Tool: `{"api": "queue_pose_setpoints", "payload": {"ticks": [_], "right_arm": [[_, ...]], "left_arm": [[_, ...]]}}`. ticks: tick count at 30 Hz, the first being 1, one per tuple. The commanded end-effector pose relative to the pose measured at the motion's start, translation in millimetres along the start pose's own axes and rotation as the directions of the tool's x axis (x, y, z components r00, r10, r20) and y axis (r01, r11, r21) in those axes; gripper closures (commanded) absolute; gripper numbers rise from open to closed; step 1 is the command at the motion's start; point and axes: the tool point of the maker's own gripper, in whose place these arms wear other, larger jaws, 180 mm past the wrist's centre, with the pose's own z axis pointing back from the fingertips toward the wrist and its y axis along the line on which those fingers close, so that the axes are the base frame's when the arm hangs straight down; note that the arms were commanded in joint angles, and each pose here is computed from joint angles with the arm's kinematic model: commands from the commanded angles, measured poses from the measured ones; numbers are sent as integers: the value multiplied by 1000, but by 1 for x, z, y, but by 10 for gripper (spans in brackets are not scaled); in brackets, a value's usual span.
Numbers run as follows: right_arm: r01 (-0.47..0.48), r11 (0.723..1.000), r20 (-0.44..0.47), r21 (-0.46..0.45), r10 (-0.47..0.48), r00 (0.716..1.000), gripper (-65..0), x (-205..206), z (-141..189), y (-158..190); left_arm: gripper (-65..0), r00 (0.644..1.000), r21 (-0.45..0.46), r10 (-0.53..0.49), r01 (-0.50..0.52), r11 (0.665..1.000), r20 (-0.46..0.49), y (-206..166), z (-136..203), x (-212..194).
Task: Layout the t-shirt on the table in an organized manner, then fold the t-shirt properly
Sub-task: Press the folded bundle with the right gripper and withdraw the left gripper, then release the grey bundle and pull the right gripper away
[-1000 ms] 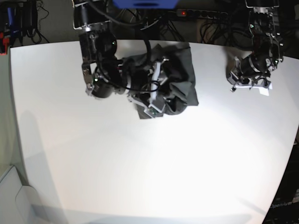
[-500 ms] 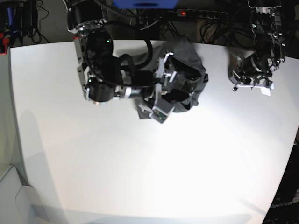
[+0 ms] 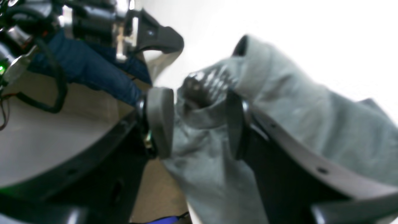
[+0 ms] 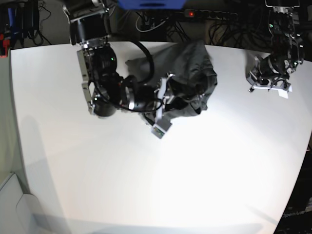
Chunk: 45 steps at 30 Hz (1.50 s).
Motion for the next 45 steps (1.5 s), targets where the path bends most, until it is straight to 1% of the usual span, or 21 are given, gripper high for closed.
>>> {"api": "queue_pose_setpoints", "payload": {"ticks": [1, 6, 10, 14, 19, 22, 24, 28, 31, 34, 35, 37, 39, 41, 42, 45], "right_arm": [[-21, 999, 59, 29, 20, 998, -244, 23, -3, 6], [38, 999, 57, 39, -40, 998, -243, 26, -20, -10], [55, 998, 29, 26, -56, 998, -243, 20, -38, -22], [100, 995, 34, 28, -101, 994, -243, 16, -51, -35], [199, 980, 50, -18, -197, 979, -244, 5, -50, -72], [201, 979, 47, -47, -198, 979, -244, 5, -41, -86], [170, 984, 41, -52, -167, 985, -244, 13, -37, -86], [18, 999, 46, -47, -16, 999, -246, 43, -23, -62], [-92, 994, 46, -53, 95, 994, -247, 58, -11, -42], [-157, 984, 44, -79, 161, 986, -248, 62, 4, -37], [-172, 981, 34, -95, 175, 984, -248, 60, 11, -39], [-190, 974, 14, -123, 193, 981, -248, 53, 23, -45], [-193, 970, -15, -149, 193, 981, -249, 38, 36, -53], [-182, 969, -46, -164, 177, 983, -249, 23, 44, -59], [-173, 971, -58, -168, 165, 985, -249, 15, 46, -61], [-127, 975, -75, -183, 115, 991, -249, -9, 53, -66]], "left_arm": [[-3, 999, 20, 29, -29, 999, -17, 6, 3, -2], [-3, 999, 19, 34, -33, 999, -25, 6, 2, -6], [-3, 999, 19, 34, -33, 999, -26, 6, 2, -6], [-3, 999, 35, 35, -34, 999, -39, 13, 3, -13], [-3, 999, 37, 34, -32, 999, -43, 14, 3, -15], [-3, 999, 24, 24, -23, 999, -33, 9, 6, -13], [-3, 1000, 5, 9, -9, 1000, -25, 1, 8, -11], [-3, 1000, -45, -11, 11, 999, -3, -19, 15, -10], [-9, 1000, -80, -6, 7, 997, 9, -32, 18, -11], [-11, 1000, -99, -15, 17, 995, 16, -40, 21, -12], [-20, 1000, -108, -22, 24, 994, 19, -43, 22, -12], [-57, 999, -128, -44, 46, 991, 15, -52, 24, -16], [-126, 998, -148, -69, 69, 987, 7, -62, 25, -21], [-198, 996, -166, -91, 89, 982, 0, -70, 26, -27], [-223, 995, -177, -98, 96, 980, -1, -75, 26, -30], [-272, 996, -211, -91, 86, 974, -15, -89, 25, -40]]}}
